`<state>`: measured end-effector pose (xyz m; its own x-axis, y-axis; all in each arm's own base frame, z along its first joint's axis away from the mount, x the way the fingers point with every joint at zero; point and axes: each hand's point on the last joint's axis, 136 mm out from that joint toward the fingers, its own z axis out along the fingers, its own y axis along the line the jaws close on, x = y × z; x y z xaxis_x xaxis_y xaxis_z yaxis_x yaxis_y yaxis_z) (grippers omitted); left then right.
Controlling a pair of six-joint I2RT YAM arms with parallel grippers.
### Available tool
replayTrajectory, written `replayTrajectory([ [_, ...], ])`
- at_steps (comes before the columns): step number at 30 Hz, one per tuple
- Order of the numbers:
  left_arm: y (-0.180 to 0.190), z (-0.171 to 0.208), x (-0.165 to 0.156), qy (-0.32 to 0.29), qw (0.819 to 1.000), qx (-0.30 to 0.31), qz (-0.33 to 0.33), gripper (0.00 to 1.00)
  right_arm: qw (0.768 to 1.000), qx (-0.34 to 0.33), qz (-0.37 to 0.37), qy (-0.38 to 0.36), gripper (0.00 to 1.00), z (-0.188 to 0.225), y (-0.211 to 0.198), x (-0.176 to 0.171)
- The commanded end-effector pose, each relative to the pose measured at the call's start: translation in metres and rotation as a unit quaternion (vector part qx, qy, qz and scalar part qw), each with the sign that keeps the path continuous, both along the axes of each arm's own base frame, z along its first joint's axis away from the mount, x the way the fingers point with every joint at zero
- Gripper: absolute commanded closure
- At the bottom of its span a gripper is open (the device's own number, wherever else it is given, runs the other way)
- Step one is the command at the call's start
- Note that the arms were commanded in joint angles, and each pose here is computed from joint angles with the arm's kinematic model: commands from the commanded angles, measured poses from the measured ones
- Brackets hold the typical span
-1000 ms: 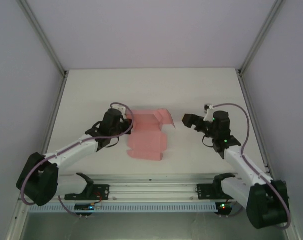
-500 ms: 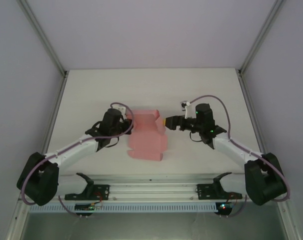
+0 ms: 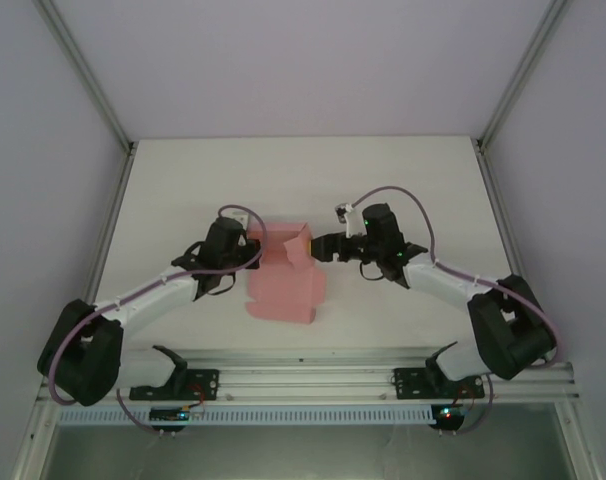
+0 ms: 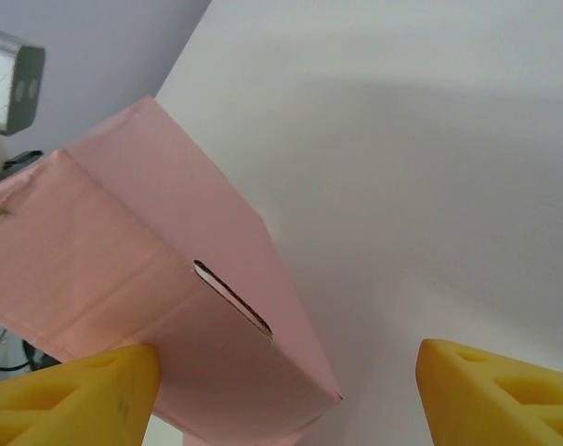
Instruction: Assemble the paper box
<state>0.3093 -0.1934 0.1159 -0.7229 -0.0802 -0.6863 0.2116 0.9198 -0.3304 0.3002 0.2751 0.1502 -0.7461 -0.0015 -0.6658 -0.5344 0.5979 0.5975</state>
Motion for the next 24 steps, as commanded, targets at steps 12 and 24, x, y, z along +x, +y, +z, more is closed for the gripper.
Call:
replayTrajectory([
  [12, -0.017, 0.023, 0.003, -0.014, 1.0, -0.014, -0.021, 1.0, 0.998, -0.031, 0.03, -0.054, 0.23, 0.033, -0.053, -0.03],
  [24, -0.022, 0.025, 0.004, -0.014, 0.999, -0.016, -0.037, 1.0, 0.991, -0.047, 0.07, -0.104, 0.27, 0.05, -0.037, -0.019],
])
